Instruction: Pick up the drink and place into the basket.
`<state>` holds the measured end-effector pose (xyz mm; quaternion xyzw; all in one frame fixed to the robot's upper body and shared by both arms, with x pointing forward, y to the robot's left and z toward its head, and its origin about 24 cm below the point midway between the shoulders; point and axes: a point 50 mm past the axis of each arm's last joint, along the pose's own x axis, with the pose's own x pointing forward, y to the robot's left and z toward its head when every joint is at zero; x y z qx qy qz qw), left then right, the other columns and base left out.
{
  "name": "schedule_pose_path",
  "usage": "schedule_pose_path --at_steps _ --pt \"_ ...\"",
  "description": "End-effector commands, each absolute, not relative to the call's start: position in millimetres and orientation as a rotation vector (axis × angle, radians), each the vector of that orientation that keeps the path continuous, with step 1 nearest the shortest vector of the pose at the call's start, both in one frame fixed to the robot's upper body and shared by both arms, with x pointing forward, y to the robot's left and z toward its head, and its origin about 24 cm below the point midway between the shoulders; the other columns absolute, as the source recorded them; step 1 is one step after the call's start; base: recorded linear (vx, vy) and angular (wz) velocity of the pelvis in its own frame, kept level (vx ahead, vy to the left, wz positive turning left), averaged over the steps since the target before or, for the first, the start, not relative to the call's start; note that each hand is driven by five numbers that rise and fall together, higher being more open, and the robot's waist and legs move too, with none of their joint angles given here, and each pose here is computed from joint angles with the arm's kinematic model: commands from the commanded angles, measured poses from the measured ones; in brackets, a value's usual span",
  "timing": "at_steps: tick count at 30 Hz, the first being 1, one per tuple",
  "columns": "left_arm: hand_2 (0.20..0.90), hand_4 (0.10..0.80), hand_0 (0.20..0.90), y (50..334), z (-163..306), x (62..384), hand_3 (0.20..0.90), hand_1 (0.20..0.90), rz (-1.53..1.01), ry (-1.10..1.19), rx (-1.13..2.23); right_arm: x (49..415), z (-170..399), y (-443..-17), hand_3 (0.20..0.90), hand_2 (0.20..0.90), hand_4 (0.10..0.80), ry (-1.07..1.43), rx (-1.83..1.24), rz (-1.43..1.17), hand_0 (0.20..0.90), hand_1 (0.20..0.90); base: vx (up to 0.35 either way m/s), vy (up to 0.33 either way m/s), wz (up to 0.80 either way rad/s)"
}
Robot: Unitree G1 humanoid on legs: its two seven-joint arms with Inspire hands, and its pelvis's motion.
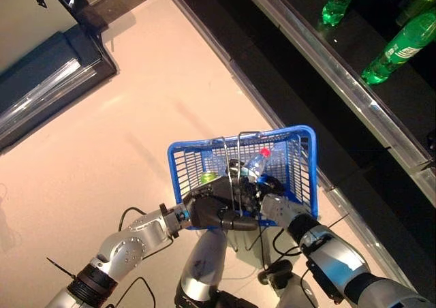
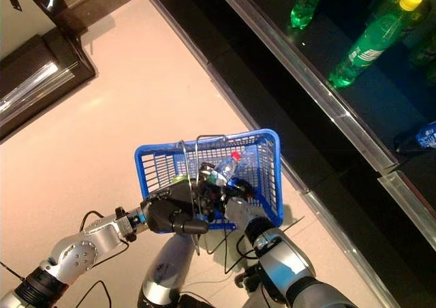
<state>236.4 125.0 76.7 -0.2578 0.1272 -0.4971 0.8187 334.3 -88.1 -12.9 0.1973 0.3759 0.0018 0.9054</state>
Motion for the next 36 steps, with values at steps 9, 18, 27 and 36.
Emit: schedule_pose_path --at_steps 9,18,27,36 --pt "0.300 0.100 0.300 86 234 180 0.200 0.300 -1.686 -0.695 -0.652 364 59 -67 0.900 0.900 0.800 0.435 0.601 0.096 0.900 0.900 -0.002 -0.009 0.02" --pt "0.300 0.100 0.300 122 208 187 0.200 0.300 -1.454 -0.687 -0.756 313 69 -73 0.900 0.900 0.800 0.252 0.627 0.229 0.900 0.900 -0.011 -0.010 -0.03" --pt "0.300 0.100 0.300 143 193 196 0.200 0.300 -1.312 -0.731 -0.806 273 102 -97 0.900 0.900 0.800 0.002 0.640 0.452 0.900 0.900 -0.049 -0.014 -0.10" --pt "0.300 0.100 0.300 154 177 204 0.200 0.300 -1.162 -0.694 -0.865 238 153 -104 0.900 0.900 0.800 -0.305 0.591 0.725 0.900 0.900 -0.012 -0.021 -0.11"
